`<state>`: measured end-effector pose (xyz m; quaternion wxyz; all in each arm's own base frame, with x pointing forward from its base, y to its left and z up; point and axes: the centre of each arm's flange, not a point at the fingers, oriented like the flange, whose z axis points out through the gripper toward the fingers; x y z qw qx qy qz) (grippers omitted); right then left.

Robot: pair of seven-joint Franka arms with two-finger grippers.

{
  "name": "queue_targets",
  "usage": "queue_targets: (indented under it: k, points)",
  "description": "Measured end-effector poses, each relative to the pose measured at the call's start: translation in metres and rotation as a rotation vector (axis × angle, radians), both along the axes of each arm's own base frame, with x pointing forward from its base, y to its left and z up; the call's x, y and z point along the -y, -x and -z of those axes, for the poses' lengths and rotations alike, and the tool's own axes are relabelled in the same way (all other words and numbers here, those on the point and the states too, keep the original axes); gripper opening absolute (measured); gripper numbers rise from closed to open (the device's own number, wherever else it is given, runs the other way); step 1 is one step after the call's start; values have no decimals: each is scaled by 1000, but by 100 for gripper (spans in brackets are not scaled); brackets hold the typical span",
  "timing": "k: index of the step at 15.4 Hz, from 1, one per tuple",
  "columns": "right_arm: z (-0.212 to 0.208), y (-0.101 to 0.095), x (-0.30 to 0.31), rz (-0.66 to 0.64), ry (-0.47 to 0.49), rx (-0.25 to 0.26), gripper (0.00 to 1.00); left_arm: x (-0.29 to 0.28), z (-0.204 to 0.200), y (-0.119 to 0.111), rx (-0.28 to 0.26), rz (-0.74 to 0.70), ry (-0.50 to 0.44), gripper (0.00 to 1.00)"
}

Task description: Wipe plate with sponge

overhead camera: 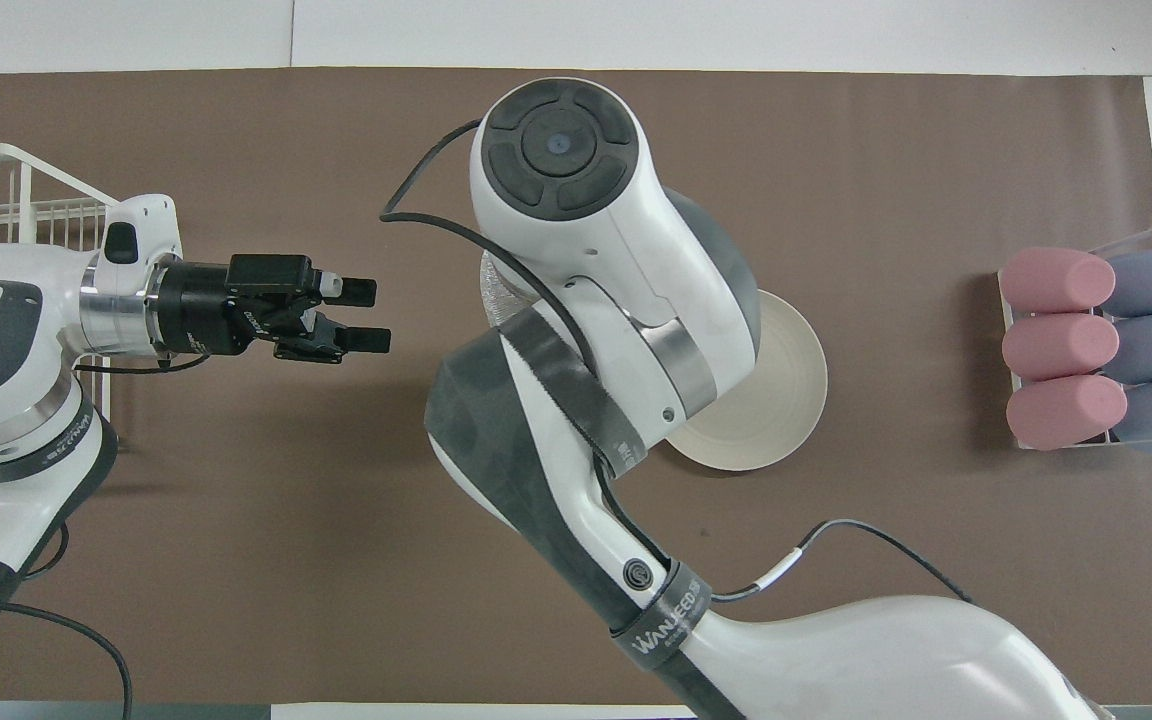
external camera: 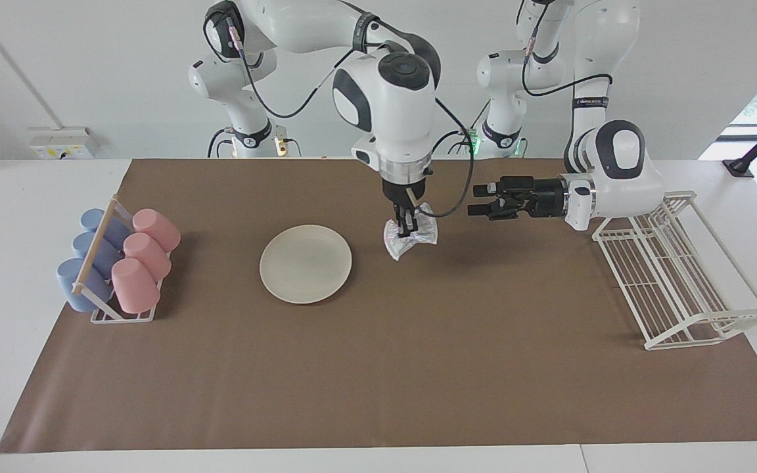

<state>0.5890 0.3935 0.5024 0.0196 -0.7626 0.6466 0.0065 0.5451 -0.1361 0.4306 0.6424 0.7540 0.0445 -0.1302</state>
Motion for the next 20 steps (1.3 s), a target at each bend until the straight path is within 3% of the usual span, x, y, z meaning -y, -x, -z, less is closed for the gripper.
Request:
queue_targets:
  k: [5,10,16,20]
  points:
    - [57,13,40,-20,8,-20,7,-19,-11,-1,49,24,-94,100]
    - [101,8,130,-110,18,-51,7,-49,-31,-8,91,48,-237,100]
    - [134,34,149,-195,14,-50,7,-67,-83,-10,92,104,-628,100]
    - [157,55,162,-268,13,-67,7,-77,-118,-3,125,105,-882,100]
